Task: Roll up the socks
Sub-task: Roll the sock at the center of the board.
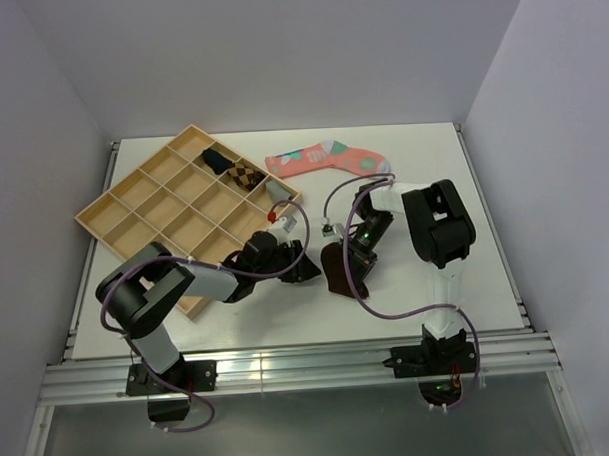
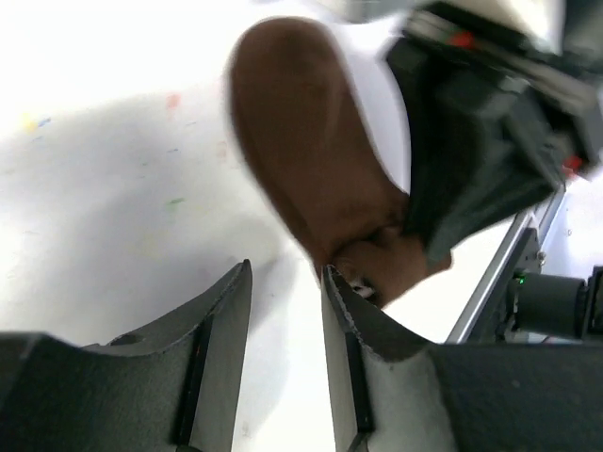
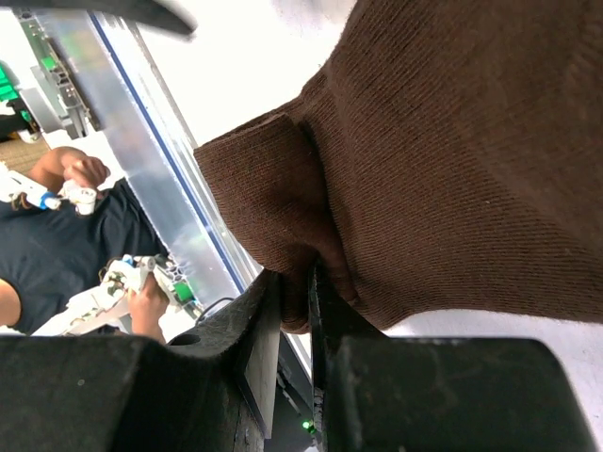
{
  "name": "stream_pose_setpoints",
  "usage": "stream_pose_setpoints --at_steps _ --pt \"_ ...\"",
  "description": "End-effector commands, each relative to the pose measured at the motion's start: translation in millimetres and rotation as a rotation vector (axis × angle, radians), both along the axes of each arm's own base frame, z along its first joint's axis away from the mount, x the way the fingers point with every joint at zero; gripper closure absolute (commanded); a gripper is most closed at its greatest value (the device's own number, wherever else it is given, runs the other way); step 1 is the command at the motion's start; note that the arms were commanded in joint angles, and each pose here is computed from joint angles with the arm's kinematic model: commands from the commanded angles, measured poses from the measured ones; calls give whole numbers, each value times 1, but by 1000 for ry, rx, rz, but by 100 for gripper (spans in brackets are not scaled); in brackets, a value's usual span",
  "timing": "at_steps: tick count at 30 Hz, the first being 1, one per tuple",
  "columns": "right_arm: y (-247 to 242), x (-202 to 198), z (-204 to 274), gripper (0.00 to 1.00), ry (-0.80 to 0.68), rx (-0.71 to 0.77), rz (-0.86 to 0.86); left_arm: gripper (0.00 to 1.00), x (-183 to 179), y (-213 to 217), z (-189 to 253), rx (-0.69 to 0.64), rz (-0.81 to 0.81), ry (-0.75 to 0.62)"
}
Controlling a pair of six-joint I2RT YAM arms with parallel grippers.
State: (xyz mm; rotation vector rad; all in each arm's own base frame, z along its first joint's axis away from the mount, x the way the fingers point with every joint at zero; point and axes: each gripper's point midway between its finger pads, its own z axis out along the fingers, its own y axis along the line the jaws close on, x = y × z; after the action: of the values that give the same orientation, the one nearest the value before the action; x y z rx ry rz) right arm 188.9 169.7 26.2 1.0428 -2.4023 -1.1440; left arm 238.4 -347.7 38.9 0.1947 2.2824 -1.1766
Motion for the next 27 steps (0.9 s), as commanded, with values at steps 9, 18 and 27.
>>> stream_pose_setpoints --at_steps 9,18,27 --pt "-13 16 -19 83 -95 -48 90 54 -14 -44 52 54 -307 -386" --pt "-14 19 -20 83 -95 -65 91 51 -19 -69 43 46 -439 -410" --pt "-12 25 -21 84 -95 -74 76 52 -44 -78 28 -33 -500 -335"
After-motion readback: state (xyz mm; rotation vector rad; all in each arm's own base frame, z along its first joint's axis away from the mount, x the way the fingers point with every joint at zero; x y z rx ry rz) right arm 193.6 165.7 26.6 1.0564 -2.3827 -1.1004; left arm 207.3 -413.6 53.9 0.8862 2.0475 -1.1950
